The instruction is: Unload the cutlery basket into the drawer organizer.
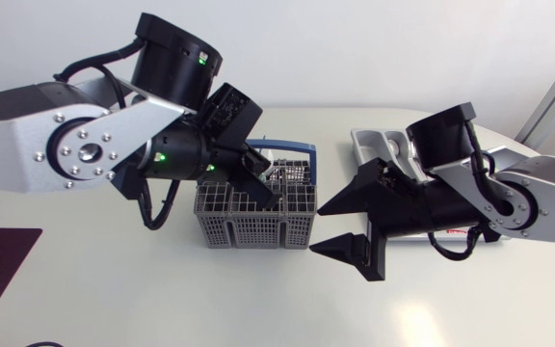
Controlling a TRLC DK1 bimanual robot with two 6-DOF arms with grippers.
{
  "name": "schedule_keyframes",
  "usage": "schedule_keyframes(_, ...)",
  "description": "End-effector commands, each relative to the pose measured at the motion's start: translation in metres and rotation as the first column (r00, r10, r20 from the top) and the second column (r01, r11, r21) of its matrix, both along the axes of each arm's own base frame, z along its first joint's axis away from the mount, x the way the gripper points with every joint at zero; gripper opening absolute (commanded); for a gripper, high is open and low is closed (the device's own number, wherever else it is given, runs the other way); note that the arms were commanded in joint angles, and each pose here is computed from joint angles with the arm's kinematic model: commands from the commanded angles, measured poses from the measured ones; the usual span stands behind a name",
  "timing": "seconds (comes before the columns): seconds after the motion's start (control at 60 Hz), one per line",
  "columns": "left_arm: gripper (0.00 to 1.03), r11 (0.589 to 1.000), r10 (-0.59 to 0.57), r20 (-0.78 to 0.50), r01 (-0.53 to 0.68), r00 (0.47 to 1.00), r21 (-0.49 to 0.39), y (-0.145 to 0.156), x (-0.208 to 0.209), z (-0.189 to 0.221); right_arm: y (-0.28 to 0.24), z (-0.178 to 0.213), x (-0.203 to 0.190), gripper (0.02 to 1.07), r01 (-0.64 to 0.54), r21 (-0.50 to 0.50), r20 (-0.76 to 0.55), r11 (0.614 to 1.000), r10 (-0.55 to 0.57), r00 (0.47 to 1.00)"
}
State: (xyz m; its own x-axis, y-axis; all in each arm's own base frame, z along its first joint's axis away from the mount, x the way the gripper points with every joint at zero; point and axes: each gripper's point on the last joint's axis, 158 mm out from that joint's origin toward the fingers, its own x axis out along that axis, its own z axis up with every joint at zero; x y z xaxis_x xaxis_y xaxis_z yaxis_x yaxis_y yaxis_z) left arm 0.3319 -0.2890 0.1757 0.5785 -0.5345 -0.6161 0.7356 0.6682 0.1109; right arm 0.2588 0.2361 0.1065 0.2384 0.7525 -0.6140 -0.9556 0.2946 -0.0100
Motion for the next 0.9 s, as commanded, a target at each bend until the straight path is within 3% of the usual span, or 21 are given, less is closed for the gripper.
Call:
schedule_keyframes(0.0,0.13,1.000,-0.004,0.019,0.005,1.000,-0.014,0.004,-0.002,0.006,0.006,0.005,0.006,0.91,0.003,0.009,0.000,1.000,-0.003,1.000)
schedule_keyframes(0.883,0.13,0.995,-0.053,0.062,0.058,0.997,-0.084,0.002,-0.017,0.036,0.013,0.014,0.012,0.91,0.002,0.025,0.030,1.000,-0.003,1.000)
